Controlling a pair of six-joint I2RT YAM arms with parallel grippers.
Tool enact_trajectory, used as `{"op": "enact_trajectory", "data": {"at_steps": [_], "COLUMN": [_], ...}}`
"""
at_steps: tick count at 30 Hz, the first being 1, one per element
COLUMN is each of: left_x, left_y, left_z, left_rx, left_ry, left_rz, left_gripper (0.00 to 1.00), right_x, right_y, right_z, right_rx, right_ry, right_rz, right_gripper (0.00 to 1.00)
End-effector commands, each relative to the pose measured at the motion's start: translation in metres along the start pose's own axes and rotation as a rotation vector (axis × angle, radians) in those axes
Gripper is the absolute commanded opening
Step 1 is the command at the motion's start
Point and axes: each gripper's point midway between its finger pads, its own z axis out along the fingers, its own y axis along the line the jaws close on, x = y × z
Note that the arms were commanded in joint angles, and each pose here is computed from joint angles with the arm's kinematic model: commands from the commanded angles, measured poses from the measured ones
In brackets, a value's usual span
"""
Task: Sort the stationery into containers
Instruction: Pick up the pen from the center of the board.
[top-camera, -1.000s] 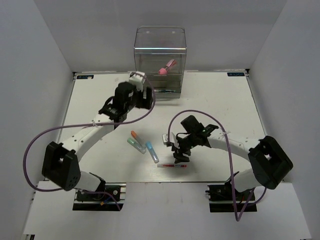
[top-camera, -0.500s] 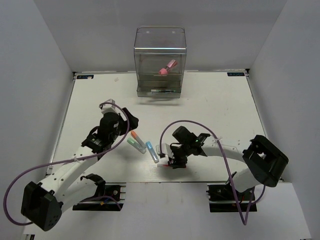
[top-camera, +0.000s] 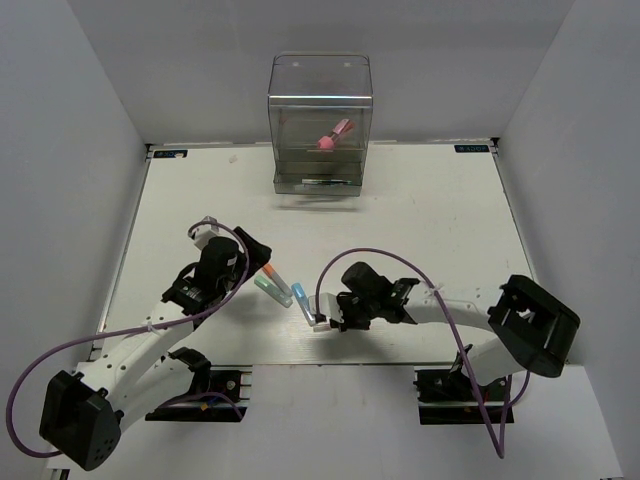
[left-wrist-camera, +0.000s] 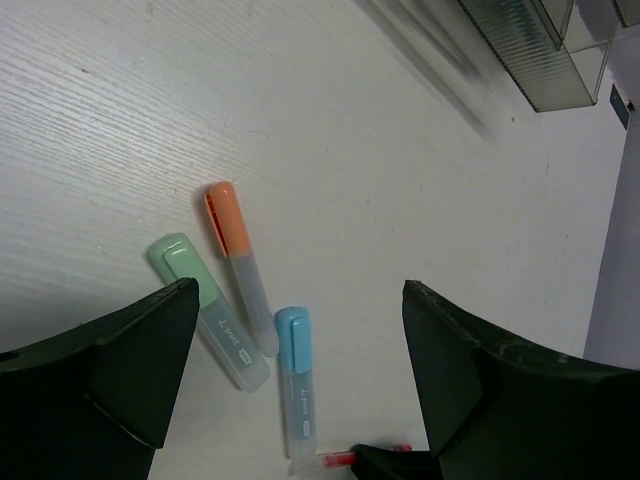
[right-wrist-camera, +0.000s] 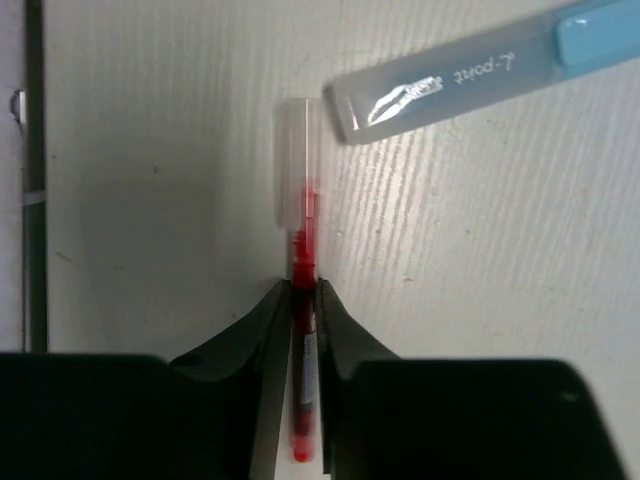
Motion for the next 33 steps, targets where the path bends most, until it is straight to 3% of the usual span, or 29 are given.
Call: {"op": "enact_trajectory", "data": {"at_steps": [1,5,13,21,33], "left_x": [-0.004,-0.004,0.005,0.007,0.008], "left_y": [0.001,-0.003,0.001,-0.003,-0.007], "left_z": [-0.003,-0.003,0.0,0.001,-0.003], "left_rx": [-0.004,0.009,0.003,0.022,0.061], "left_ry": [-0.02,-0.018,0.009,0.019,0.021], "left_rz": [-0.065,-0.077,-0.102,-0.125,-0.143], "left_gripper": [0.92,0.92,0.92,0.91,0.91], "right_x": [0.034,0.045,0.034,-0.028,-0.06], "right_y": [0.006,0.016,0.0,-0.089,-0.234], "right_z": [-0.004,-0.017,-0.045,-0.084,-0.108], "right_rx": [0.029,0.012,0.088,0.372,0.642], "right_ry": [0.123,0.143,0.12,-0.03,-0.048], "right_rz": [0.019,-0.01,-0.057,0.026,-0.034], "right_gripper": [0.17,0.08,0.0,0.0,0.0]}}
